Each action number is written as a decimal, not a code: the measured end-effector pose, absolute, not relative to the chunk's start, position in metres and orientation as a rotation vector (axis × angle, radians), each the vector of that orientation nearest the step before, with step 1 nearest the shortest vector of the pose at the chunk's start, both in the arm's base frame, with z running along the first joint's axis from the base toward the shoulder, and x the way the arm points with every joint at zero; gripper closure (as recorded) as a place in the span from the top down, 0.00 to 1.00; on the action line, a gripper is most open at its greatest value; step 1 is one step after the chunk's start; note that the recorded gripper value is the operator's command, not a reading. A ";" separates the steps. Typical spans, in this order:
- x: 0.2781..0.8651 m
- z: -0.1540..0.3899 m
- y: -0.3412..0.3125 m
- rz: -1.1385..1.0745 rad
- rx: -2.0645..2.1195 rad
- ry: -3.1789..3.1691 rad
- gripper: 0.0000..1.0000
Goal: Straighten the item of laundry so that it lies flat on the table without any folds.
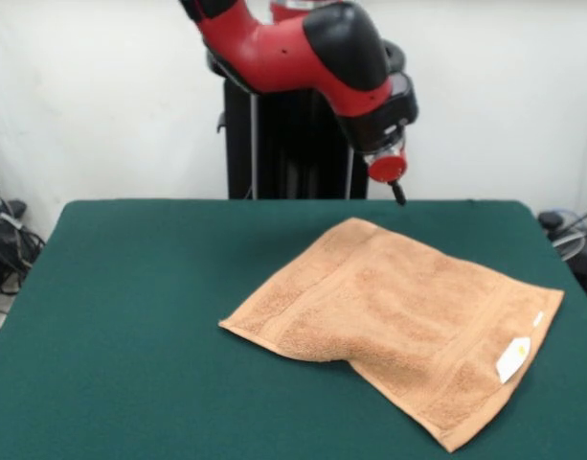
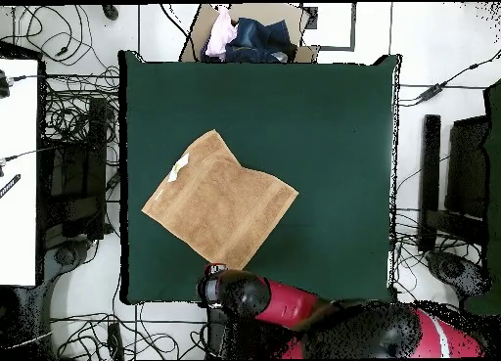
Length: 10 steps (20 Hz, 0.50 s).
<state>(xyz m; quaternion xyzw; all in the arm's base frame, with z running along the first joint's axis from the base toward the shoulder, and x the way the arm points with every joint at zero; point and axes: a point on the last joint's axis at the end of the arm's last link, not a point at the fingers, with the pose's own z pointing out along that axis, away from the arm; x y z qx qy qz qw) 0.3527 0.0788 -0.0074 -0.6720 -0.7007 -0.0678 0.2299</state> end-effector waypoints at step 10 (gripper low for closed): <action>0.371 0.017 0.060 -0.100 -1.784 -1.915 1.00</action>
